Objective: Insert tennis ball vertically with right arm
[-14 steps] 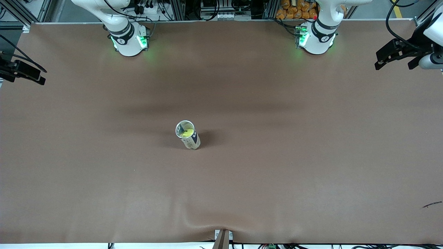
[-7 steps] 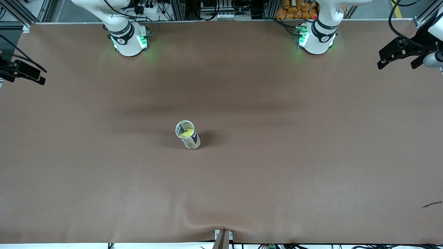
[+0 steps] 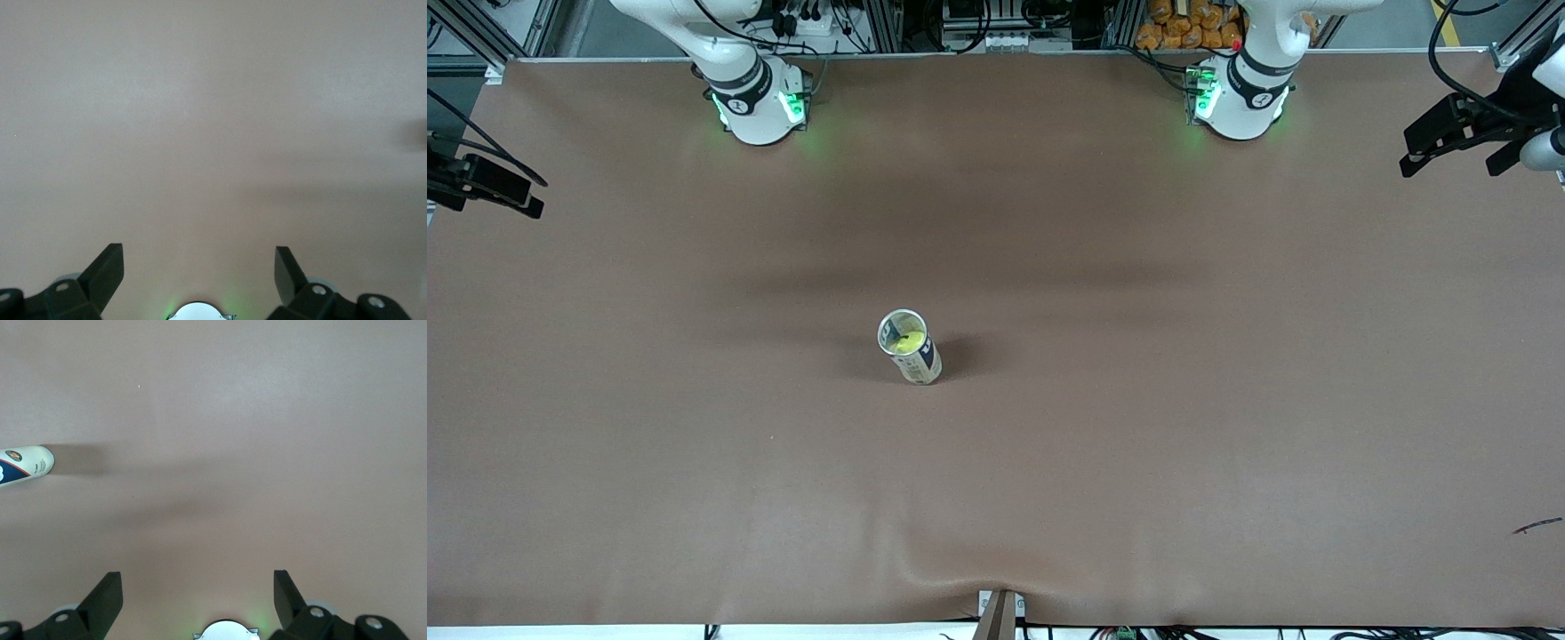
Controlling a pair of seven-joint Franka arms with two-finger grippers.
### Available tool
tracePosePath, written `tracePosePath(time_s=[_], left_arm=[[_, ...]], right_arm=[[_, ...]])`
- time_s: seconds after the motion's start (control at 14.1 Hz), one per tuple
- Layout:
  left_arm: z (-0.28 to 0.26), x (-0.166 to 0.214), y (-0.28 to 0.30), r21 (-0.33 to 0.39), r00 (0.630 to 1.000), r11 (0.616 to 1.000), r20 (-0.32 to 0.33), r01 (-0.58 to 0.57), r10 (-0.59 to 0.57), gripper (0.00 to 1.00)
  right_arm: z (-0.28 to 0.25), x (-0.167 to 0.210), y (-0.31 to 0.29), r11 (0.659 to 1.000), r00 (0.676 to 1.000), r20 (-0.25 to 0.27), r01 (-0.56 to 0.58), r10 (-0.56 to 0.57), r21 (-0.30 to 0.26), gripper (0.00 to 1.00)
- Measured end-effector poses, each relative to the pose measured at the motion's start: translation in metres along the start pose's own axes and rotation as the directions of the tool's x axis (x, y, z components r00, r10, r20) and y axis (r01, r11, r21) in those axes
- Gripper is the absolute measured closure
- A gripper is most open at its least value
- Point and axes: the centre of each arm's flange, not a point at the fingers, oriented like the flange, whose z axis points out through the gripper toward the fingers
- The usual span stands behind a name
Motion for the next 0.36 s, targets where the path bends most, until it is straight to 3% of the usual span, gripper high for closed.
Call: tracePosePath(time_s=[0.36], left_arm=[[0.0000, 0.0001, -0.0016, 0.000, 1.000, 1.000, 0.001, 0.003, -0.003, 0.00]], right_arm=[[0.0005, -0.0006, -0.0008, 1.000, 1.000, 0.005, 0.001, -0.001, 0.000, 0.00]])
